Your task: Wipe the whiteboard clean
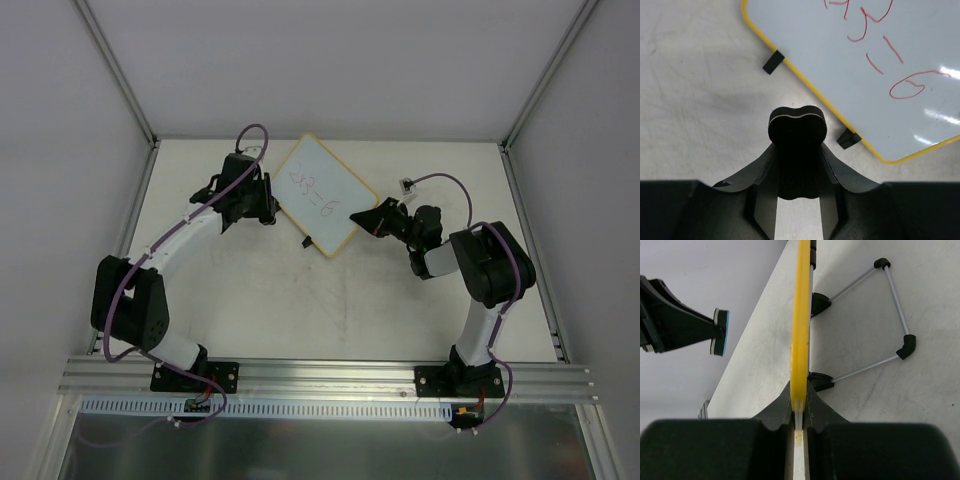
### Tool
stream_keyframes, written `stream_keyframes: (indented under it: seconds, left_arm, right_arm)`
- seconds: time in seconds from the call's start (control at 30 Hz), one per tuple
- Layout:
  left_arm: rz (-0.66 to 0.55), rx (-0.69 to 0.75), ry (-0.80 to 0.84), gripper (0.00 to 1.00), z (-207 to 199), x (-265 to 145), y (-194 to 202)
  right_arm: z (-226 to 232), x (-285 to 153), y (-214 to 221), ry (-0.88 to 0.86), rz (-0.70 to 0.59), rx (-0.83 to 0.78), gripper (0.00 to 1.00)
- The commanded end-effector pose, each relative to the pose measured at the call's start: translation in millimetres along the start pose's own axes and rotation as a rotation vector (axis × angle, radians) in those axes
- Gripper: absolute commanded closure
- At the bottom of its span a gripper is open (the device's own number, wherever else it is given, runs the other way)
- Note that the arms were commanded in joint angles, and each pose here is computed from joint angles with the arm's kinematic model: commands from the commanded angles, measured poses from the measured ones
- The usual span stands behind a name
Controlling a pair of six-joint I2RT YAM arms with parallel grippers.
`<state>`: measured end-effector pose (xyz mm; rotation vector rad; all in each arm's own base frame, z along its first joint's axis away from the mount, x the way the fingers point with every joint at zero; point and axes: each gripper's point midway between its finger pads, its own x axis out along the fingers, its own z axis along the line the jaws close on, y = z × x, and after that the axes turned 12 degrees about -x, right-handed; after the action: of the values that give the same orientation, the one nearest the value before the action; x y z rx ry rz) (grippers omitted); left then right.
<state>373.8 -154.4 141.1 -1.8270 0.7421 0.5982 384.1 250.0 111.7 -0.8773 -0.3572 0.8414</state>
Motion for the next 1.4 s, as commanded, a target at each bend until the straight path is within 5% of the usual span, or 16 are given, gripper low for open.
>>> stream_keyframes:
  seconds: [0.0,0.43,1.37]
  left_arm:
    - [-0.004,0.012,0.145,1.00,-20.0,7.5,-25.3]
    - [-0.161,0.153,0.306,1.00,-48.6,49.7,-85.4]
    - [-0.279,0.207,0.196,1.00,-31.5,124.2,-111.6]
  right_arm:
    - [22.3,2.2,-44.7,-0.099,-0.159,-0.134,1.00]
    - [24.0,1.6,-46.0,-0.103,-0.162,-0.137,1.00]
    - [30.5,0.1,-48.6,-0.125,-0.161,-0.149,1.00]
